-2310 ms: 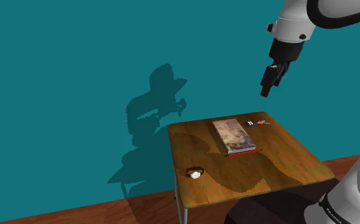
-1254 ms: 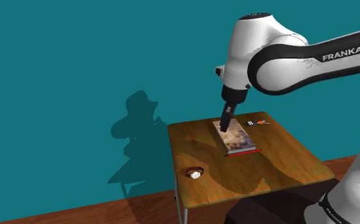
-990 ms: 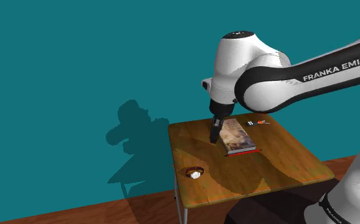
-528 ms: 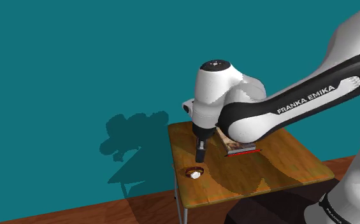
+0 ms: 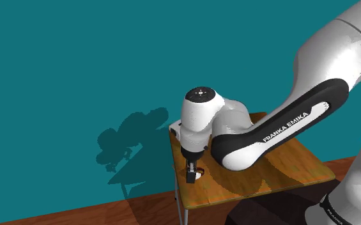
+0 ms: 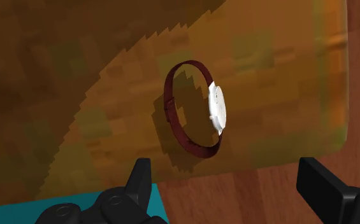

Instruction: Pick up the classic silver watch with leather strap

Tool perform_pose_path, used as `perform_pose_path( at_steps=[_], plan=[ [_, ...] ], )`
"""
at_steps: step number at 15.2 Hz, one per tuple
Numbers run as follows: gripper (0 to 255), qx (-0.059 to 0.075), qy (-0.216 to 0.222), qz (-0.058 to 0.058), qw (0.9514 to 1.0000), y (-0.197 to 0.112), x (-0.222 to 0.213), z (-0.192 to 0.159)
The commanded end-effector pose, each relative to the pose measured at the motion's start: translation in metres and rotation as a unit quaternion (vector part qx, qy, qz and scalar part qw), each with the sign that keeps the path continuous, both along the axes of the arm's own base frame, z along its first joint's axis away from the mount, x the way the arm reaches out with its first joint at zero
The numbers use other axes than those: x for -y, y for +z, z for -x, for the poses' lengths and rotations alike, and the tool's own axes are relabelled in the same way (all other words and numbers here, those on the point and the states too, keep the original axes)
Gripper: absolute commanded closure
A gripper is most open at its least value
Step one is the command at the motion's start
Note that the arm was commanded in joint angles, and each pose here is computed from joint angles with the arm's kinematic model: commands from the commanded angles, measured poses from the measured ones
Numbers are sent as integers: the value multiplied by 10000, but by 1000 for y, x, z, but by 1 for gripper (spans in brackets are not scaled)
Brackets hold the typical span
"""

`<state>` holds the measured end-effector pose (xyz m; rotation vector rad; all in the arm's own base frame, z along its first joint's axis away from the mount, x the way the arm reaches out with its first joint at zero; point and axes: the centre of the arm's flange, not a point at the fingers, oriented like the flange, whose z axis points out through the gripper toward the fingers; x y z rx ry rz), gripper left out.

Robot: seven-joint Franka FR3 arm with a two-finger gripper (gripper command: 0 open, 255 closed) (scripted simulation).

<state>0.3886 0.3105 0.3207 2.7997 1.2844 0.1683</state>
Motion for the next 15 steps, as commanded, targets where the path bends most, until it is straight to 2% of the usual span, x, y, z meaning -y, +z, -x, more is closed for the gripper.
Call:
perform_pose_path(
  at_steps=[1,4,6,7,15],
  plan=[
    [0,2,12,-3,10000,-12,-2,-1],
    [0,2,12,-3,10000,-31,-2,-1],
    [0,2,12,-3,10000,-31,-2,-1],
    [255,2,12,-3,10000,-31,-1,-1],
    [255,2,12,-3,10000,-31,-1,-1]
  ],
)
